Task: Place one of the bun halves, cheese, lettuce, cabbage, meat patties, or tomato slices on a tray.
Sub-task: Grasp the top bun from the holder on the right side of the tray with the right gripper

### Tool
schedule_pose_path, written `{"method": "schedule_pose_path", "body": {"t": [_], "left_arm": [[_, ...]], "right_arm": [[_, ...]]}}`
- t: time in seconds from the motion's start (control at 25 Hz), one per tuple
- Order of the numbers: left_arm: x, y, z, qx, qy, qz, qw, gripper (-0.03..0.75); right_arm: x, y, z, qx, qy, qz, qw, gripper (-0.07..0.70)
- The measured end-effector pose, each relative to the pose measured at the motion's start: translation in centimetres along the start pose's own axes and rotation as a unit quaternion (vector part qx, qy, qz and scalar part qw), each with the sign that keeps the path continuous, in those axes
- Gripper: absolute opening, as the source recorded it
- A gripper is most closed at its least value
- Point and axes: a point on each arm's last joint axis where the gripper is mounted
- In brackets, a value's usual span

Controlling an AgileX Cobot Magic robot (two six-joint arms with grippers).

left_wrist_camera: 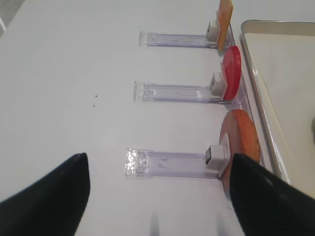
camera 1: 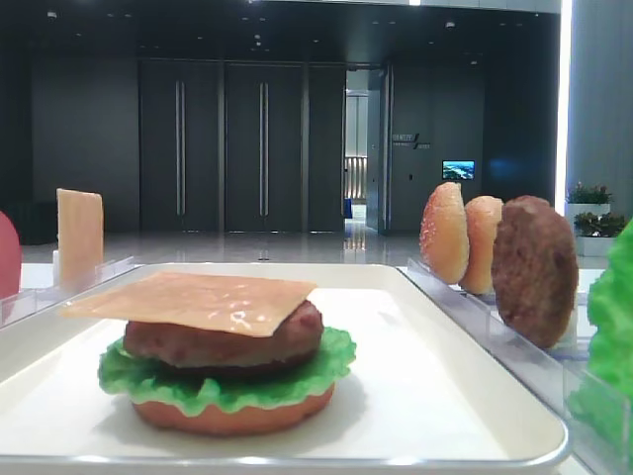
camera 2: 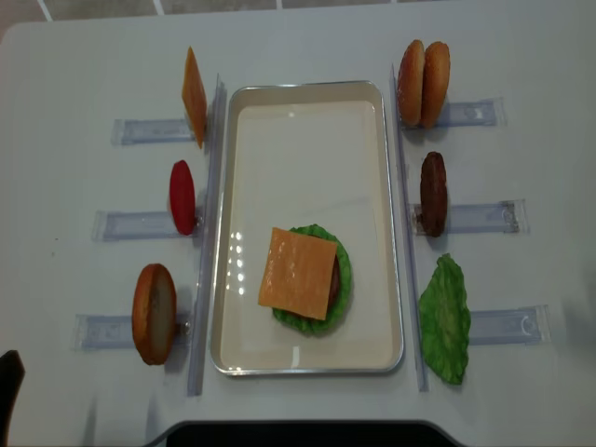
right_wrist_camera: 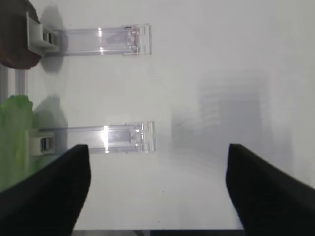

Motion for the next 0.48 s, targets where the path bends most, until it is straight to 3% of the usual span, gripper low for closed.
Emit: {"method": "schedule_pose_path", "body": {"t": [0.28, 0.48], "left_arm": [[0.0, 0.0, 0.0, 0.0, 0.0, 0.0, 1.0, 0.692], [0.0, 0.0, 0.0, 0.0, 0.0, 0.0, 1.0, 0.692]], "right_arm": [[2.2, -8.9, 0.3, -0.003, -0.009, 0.05, 0.9987, 0.539], [4.2, -15.3, 0.4, -0.006, -0.009, 0.047, 0.9988, 0.539]]}}
Point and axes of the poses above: a point on each arm's last joint axis where the gripper is mounted, x pointing out along that axis toward the gripper, z along the wrist's bending axis when the last joint is at zero, y = z × x, and after that the axes turned 5 degrees about x, right-handed
